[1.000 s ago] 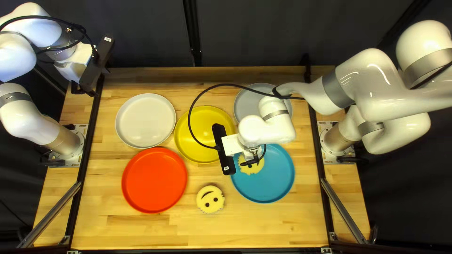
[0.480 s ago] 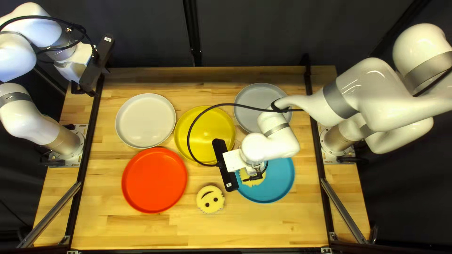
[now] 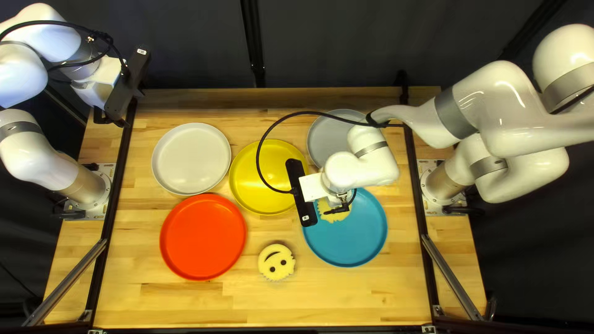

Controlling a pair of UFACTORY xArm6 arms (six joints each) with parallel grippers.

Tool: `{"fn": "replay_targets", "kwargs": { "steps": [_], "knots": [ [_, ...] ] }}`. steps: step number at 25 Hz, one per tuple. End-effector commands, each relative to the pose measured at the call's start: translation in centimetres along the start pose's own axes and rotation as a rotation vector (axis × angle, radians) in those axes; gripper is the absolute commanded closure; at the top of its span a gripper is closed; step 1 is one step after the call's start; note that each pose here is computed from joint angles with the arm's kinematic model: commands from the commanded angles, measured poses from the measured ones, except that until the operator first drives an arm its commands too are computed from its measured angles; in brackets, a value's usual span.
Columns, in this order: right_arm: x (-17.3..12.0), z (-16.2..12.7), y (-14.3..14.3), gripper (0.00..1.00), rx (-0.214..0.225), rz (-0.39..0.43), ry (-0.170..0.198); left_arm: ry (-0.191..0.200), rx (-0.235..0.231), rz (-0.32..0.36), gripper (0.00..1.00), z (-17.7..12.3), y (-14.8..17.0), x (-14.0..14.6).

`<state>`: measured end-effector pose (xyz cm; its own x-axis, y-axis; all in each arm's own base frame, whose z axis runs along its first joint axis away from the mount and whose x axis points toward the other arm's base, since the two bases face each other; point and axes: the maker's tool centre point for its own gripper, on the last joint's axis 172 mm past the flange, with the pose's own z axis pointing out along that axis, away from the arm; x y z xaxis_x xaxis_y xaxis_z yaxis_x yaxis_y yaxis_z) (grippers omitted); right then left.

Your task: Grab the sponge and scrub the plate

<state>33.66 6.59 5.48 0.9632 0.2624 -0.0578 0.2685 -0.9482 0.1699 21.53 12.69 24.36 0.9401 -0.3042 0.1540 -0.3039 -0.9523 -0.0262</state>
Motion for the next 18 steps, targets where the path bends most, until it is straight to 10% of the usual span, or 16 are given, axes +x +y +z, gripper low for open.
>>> {"fn": "replay_targets", "kwargs": {
  "steps": [1,10,18],
  "knots": [
    [0.7,-1.2,-3.4,1.00,-0.019,-0.015,0.005,0.000,0.000,0.000,0.00,0.0,0.0,0.0],
    [2.1,-0.4,-5.8,1.00,-0.021,-0.047,0.027,0.000,0.000,0.000,0.00,0.0,0.0,0.0],
    [0.0,-0.1,0.0,1.00,-0.035,-0.051,0.039,0.000,0.000,0.000,0.00,0.0,0.0,0.0]
  ]
}}
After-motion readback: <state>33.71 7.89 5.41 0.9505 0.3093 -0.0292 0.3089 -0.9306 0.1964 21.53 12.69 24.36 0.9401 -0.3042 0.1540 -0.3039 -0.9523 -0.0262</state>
